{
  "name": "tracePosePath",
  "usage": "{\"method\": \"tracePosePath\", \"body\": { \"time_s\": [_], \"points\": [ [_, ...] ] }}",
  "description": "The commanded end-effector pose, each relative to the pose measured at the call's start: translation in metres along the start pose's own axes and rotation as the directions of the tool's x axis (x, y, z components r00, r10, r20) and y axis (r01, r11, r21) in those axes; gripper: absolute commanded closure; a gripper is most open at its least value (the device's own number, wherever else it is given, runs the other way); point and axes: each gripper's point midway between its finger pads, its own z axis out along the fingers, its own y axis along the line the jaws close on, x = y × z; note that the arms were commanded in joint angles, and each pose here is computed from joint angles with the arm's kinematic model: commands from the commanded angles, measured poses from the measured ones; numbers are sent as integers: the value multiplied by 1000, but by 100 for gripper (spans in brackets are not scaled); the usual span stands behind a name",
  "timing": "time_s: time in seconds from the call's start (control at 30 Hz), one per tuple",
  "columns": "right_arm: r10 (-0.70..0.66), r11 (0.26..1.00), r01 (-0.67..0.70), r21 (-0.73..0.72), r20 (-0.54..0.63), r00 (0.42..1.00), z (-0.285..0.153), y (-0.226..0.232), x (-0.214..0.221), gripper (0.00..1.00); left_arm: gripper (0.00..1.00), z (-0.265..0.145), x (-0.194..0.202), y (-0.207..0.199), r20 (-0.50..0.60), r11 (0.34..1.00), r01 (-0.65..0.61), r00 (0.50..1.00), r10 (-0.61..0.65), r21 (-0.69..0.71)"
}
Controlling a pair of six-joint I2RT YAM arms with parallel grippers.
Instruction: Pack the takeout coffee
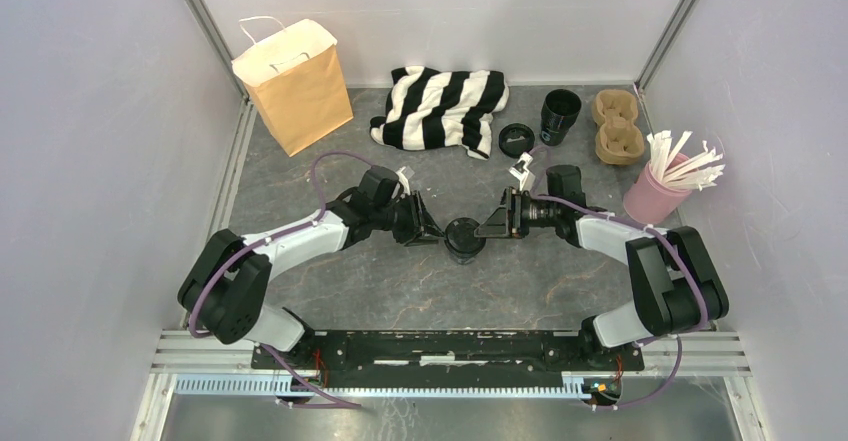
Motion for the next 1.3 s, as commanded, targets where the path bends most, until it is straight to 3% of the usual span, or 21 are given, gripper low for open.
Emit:
{"method": "tracePosePath", "body": {
  "time_s": [0.0, 0.57, 1.03, 1.17, 1.27],
  "points": [
    [-29, 998, 29, -55, -1, 1000, 2, 3, 4, 48, 64, 1, 4, 19, -12, 996, -51, 999, 50, -76],
    [42, 998, -41, -54, 16, 999, -3, -21, 26, 49, 68, 10, 37, 75, -54, 968, -51, 998, 39, -247],
    [92, 996, -93, 15, 18, 996, -8, -44, 49, 49, 71, -2, 69, 144, -96, 879, -84, 994, 44, -469],
    [85, 996, -85, 21, 16, 996, -8, -44, 46, 49, 71, 0, 69, 141, -109, 888, -101, 992, 58, -449],
    [61, 998, -61, 27, 10, 998, -10, -38, 33, 48, 67, 4, 54, 104, -98, 927, -131, 990, 103, -352]
  ]
}}
